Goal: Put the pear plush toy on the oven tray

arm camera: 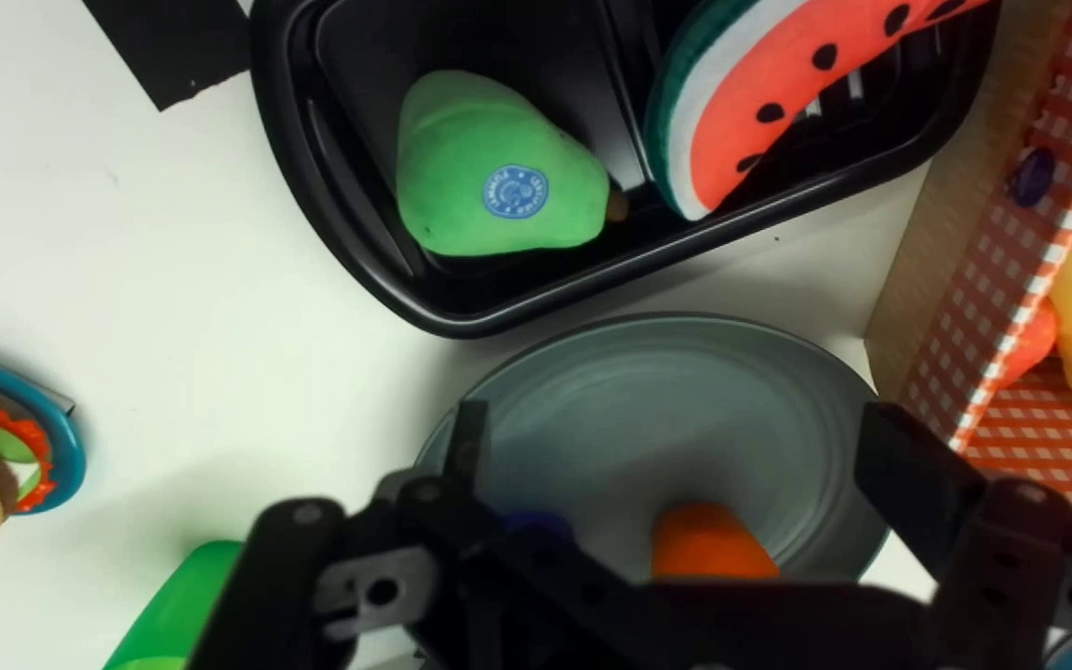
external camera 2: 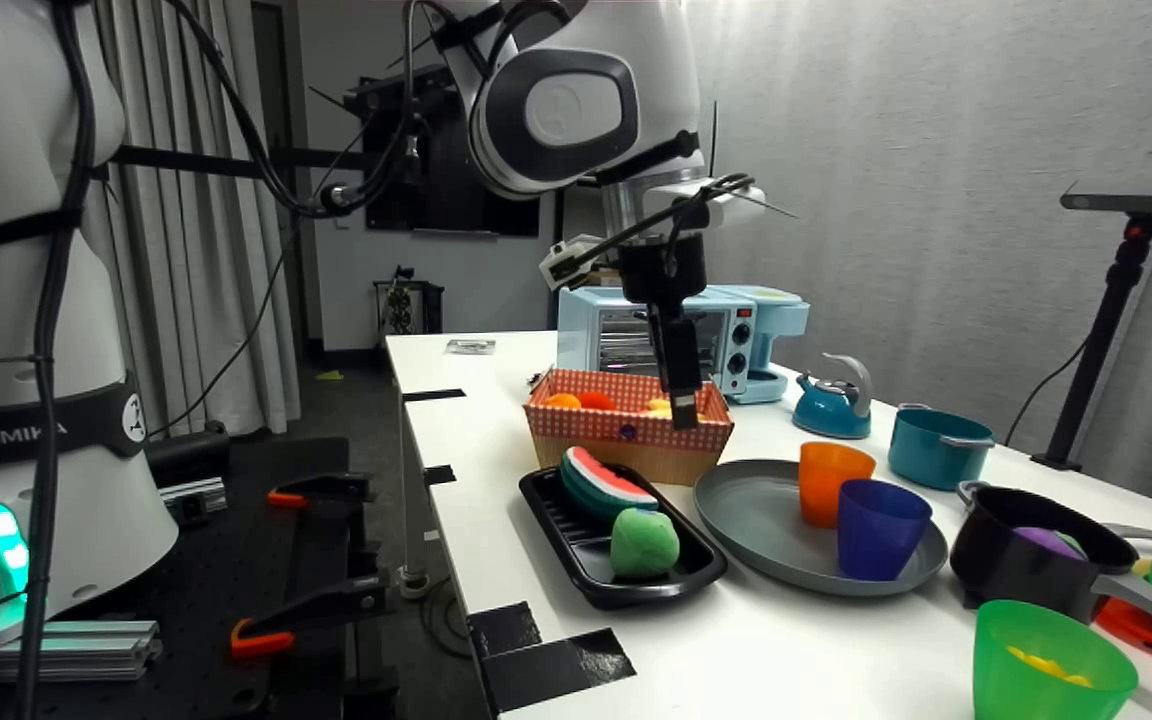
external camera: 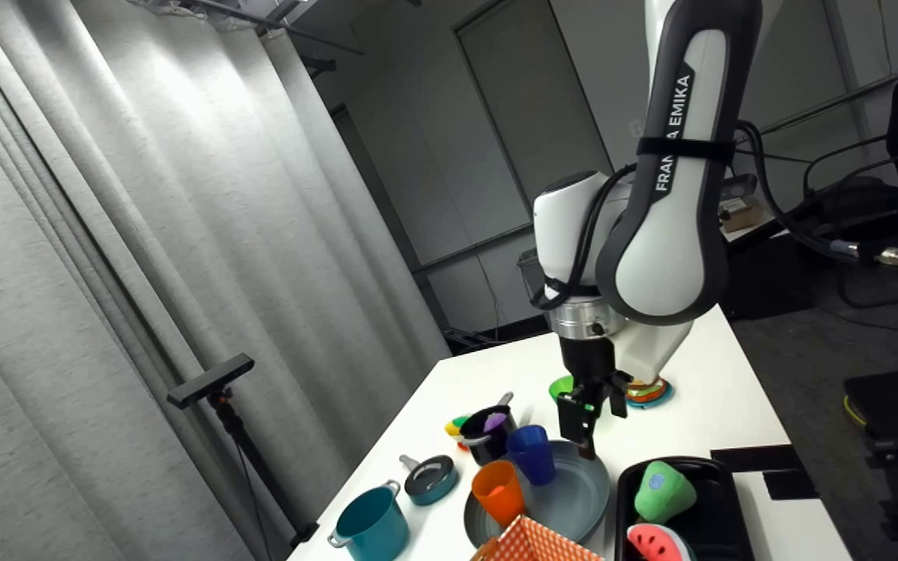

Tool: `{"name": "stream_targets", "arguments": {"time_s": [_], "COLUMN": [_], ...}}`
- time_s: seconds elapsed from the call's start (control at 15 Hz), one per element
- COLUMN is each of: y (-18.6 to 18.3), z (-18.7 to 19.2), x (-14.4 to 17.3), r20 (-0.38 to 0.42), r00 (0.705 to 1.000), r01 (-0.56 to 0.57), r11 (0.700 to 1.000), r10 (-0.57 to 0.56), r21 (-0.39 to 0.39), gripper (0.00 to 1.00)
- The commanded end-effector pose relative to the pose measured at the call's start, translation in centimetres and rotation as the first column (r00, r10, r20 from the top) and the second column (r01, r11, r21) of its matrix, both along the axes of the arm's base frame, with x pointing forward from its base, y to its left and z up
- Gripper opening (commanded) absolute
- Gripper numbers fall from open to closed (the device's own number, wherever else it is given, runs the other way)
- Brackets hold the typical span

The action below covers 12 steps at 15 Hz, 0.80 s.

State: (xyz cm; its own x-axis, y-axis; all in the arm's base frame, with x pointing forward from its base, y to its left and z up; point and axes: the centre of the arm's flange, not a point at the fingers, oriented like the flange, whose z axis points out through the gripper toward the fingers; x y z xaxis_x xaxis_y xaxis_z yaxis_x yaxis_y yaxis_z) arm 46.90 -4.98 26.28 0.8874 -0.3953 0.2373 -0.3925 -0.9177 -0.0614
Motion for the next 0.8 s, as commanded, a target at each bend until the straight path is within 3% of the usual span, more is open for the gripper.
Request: {"name": "stream_targets", "arguments": {"time_s": [0.0, 0.27, 0.73], "y": [-0.8, 0.6, 3.8], "z": [-0.5, 0.6, 3.7], "x": [-1.2, -1.3, -0.3], "r20": [0.027, -0.001, -0.059], "r00": [0.999, 0.999, 0.998], "r01": [0.045, 0.053, -0.001], "r11": [0.999, 0.999, 0.991], "r10": [-0.046, -0.053, -0.007], "r21": [0.022, -0.005, -0.132], "gripper": [1.00, 1.00, 1.00]}}
